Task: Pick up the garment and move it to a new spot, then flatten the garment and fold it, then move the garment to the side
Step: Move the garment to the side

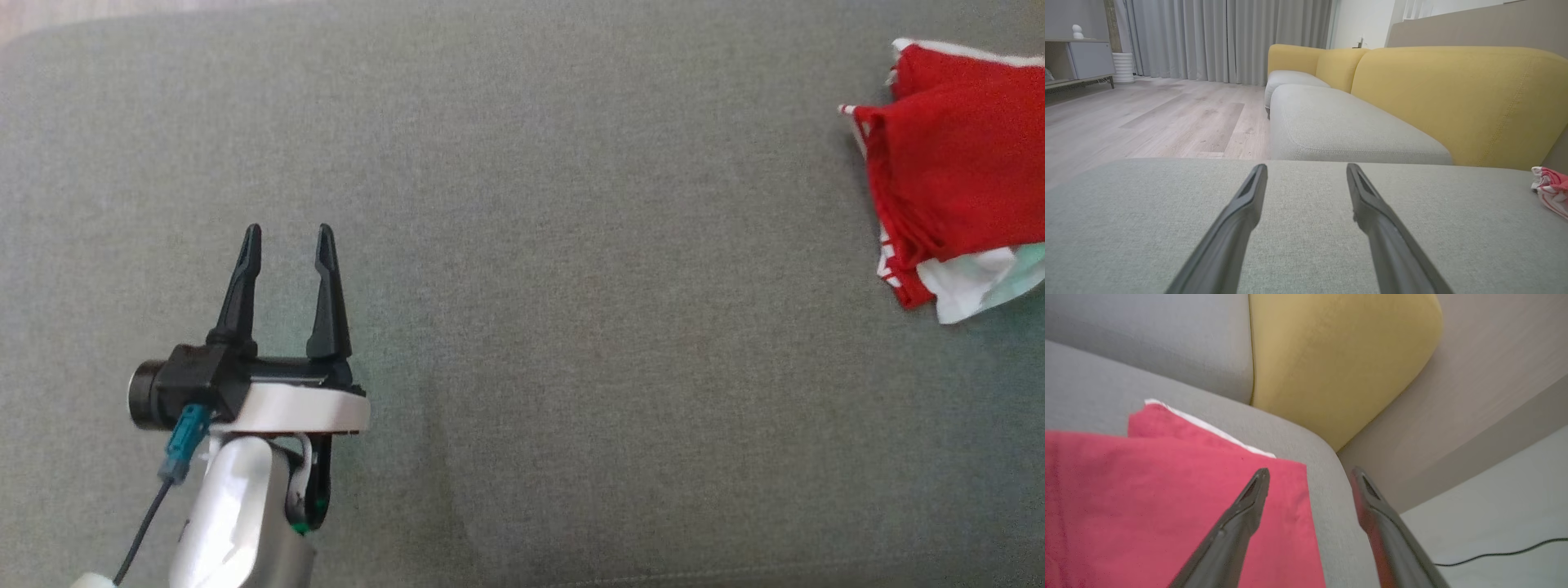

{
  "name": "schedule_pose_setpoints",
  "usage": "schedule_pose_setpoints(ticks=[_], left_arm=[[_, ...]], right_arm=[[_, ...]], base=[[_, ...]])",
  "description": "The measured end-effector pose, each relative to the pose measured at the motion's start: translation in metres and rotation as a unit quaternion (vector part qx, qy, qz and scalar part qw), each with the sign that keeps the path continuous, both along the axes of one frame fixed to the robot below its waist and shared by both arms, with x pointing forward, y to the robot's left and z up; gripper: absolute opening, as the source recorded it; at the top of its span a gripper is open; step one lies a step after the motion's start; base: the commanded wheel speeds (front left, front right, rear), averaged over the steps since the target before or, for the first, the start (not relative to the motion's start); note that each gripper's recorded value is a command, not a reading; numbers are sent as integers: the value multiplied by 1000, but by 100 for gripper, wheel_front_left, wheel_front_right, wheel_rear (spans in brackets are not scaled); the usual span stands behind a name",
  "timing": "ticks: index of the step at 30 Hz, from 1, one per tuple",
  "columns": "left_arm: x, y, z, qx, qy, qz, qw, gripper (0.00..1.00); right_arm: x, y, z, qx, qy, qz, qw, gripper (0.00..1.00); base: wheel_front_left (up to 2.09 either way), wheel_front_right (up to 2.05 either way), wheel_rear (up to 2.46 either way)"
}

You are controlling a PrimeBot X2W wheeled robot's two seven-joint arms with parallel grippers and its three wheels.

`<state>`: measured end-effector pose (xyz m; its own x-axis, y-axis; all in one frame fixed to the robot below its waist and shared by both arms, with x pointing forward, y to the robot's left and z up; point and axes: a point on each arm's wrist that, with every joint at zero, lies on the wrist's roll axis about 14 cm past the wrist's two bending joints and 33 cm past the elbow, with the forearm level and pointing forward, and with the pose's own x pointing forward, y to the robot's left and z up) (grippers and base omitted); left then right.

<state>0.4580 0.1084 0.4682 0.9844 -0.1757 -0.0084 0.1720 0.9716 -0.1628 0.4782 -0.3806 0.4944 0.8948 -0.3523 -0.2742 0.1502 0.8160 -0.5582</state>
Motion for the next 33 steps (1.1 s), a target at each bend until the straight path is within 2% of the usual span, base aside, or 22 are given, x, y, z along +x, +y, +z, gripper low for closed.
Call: schedule_pose_setpoints(ticks=[4, 6, 9, 12, 13, 14, 15, 18, 20, 22, 26, 33], left_arm=[[-4, 0, 17, -1, -20, 1, 1000, 100], [-7, 1, 25, -1, -29, 4, 1000, 100], [-12, 4, 37, -4, -42, 9, 999, 100], [-20, 8, 40, -2, -44, 13, 999, 100], [-20, 8, 40, -2, -44, 13, 999, 100], [-26, 12, 39, 0, -43, 21, 999, 100], [-26, 12, 39, 0, -43, 21, 999, 100], [-32, 18, 40, -4, -41, 29, 999, 100], [-35, 22, 40, -5, -42, 37, 998, 100], [-38, 24, 39, -5, -40, 40, 998, 100], [-44, 28, 35, -5, -34, 46, 998, 100], [-52, 28, 25, -11, -19, 46, 999, 100]], right_arm=[[10, 34, 31, 40, -74, 33, 996, 100], [16, 59, 53, 77, -126, 54, 988, 100], [18, 101, 85, 128, -198, 96, 967, 100], [11, 136, 103, 184, -253, 128, 941, 100], [11, 136, 103, 184, -253, 128, 941, 100], [2, 154, 103, 220, -272, 141, 926, 100], [2, 154, 103, 220, -272, 141, 926, 100], [-14, 170, 87, 266, -279, 150, 910, 100], [-26, 181, 67, 289, -267, 157, 906, 100], [-38, 193, 39, 337, -244, 152, 897, 100], [-61, 213, -7, 370, -190, 150, 897, 100], [-69, 221, -15, 377, -178, 156, 896, 100]], base=[[0, 0, 0], [0, 0, 0], [0, 0, 0], [0, 0, 0], [0, 0, 0], [0, 0, 0], [0, 0, 0], [0, 0, 0], [0, 0, 0], [0, 0, 0], [0, 0, 0], [0, 0, 0]])
